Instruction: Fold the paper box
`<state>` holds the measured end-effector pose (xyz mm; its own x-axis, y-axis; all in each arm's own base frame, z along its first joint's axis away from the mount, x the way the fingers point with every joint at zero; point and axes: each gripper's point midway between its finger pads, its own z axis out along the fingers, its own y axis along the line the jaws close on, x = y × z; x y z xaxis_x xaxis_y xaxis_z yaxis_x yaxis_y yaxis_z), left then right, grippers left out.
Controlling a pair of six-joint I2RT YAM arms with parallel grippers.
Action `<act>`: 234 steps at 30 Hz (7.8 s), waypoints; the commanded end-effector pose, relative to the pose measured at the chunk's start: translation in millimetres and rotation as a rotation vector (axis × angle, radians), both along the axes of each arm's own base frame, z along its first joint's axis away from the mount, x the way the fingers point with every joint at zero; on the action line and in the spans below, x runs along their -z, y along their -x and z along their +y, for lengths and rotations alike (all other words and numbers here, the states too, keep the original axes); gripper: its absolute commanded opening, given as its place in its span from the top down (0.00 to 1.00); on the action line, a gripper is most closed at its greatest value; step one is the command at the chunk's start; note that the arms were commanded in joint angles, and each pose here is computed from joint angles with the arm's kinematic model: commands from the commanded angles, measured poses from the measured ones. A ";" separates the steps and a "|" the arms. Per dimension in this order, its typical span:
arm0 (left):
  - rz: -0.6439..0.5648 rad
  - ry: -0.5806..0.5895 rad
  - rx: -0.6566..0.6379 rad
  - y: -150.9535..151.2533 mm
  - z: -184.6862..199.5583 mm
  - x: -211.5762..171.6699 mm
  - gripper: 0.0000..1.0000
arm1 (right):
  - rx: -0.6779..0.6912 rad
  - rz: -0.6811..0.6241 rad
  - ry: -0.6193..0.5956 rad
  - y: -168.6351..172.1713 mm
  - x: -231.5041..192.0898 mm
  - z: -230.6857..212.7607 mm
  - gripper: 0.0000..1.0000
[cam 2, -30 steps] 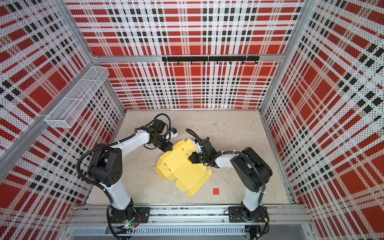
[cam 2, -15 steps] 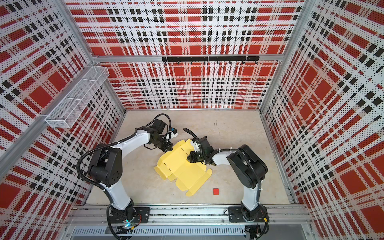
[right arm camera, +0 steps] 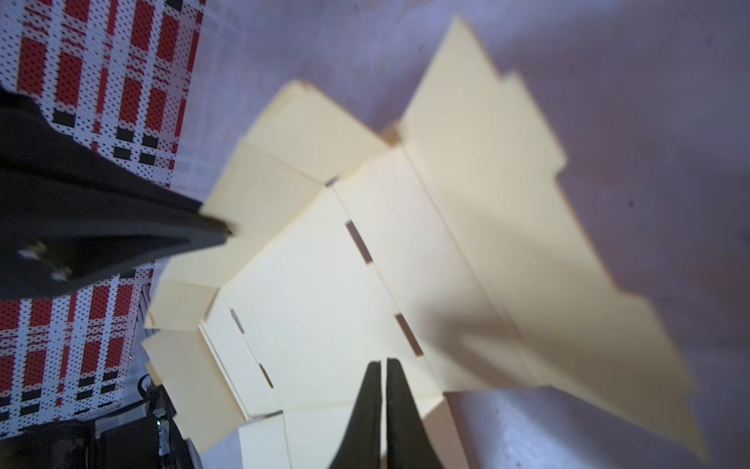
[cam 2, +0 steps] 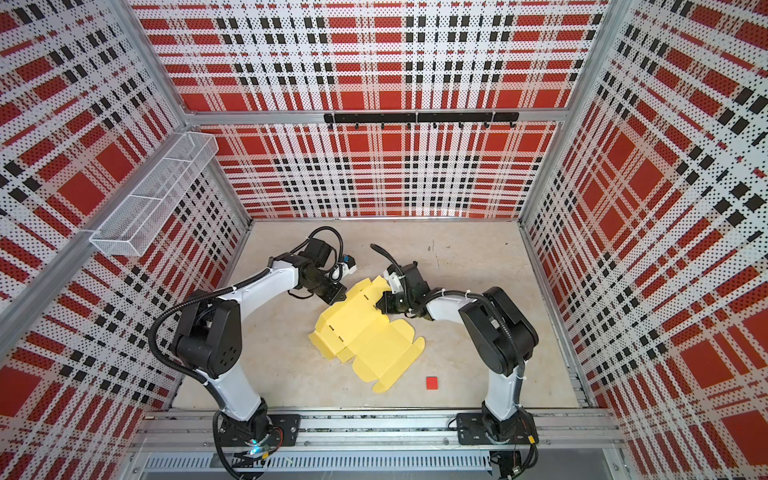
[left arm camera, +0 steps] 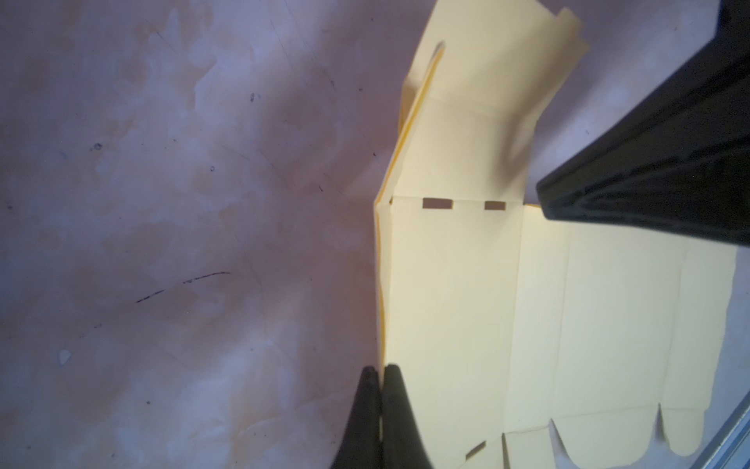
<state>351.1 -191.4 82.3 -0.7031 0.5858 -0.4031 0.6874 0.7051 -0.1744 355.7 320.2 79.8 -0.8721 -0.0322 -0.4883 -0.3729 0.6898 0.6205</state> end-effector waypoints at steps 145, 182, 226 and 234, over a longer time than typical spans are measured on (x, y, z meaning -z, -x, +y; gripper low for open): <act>-0.188 0.152 -0.281 -28.3 81.6 -73.8 0.65 | -0.366 -0.530 -0.028 -17.8 -59.4 -6.3 0.96; -0.039 0.097 -0.240 -12.6 58.5 -33.9 0.98 | -0.276 -0.505 -0.015 -28.8 -54.4 -19.1 0.97; 0.086 0.117 -0.211 -34.6 12.4 -3.3 1.00 | -0.291 -0.504 -0.027 -16.5 -46.7 -16.7 0.97; -0.007 0.123 -0.222 -24.0 25.0 -28.4 0.84 | -0.205 -0.547 -0.002 -24.7 -57.6 -31.6 0.97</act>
<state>376.8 -171.6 80.1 -0.8428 0.3722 -0.3887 0.4991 0.8108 -0.3059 373.7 291.7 107.4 -0.5513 -0.2144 -0.8063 -0.7450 0.5615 0.3601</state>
